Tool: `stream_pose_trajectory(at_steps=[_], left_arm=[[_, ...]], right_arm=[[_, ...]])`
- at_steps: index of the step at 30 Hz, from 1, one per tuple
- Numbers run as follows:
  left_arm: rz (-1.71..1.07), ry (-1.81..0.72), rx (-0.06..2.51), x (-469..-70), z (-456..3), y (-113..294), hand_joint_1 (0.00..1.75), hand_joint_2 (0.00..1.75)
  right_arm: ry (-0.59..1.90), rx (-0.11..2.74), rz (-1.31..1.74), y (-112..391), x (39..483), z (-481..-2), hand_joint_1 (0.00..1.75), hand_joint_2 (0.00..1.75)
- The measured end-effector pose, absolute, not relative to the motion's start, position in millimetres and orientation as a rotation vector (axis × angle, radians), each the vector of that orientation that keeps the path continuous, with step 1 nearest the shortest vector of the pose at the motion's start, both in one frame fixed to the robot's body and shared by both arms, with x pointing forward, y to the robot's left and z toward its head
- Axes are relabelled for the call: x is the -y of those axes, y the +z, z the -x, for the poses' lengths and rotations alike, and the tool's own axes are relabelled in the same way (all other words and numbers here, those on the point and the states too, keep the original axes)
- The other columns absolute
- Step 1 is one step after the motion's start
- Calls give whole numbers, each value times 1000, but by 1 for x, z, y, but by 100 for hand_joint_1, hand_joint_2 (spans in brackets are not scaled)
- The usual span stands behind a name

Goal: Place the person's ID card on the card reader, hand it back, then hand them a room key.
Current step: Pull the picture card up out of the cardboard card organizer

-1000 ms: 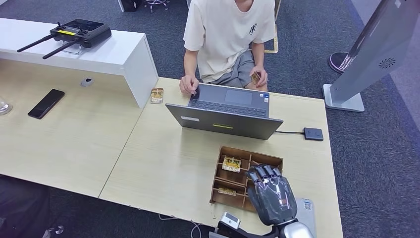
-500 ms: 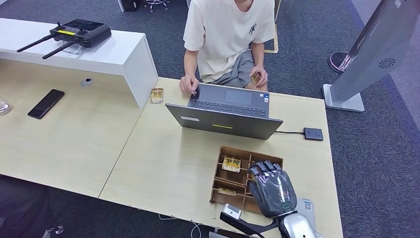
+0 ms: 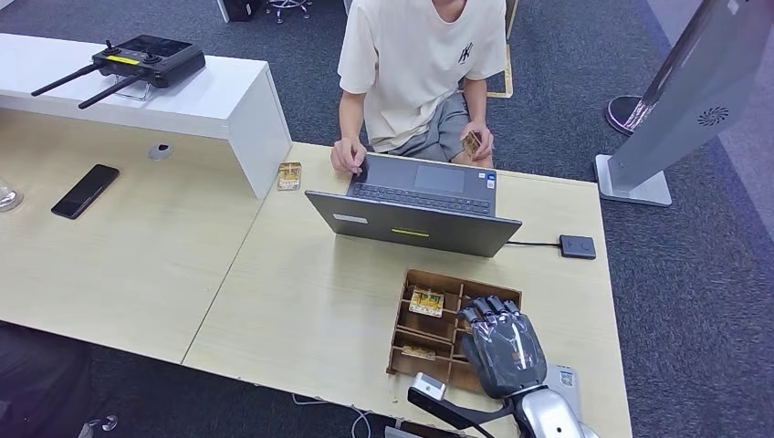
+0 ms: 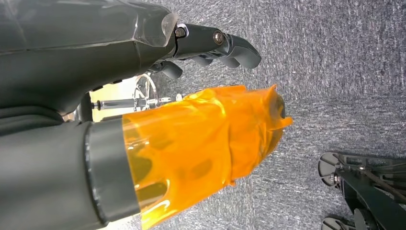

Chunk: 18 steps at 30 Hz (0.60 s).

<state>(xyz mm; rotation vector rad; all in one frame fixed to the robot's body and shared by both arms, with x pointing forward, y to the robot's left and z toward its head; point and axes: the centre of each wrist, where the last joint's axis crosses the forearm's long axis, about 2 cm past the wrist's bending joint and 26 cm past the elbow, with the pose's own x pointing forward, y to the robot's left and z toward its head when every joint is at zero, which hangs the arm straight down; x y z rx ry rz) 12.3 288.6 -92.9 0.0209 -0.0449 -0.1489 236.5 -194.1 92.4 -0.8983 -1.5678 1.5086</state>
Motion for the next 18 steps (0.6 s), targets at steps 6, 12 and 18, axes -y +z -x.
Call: stream_pose_trajectory(at_steps=[6, 12, 18], left_arm=[[-21, -143, 46, -289, -12, -93, 0, 0], [-19, -136, 48, -290, -12, -93, 0, 0], [-19, -130, 46, -290, -11, -92, 0, 0]], right_arm=[[1511, 1548, 902, 91, 197, -238, 82, 175], [1515, 1527, 911, 90, 202, -240, 82, 175], [1517, 1509, 923, 89, 207, -241, 91, 175]])
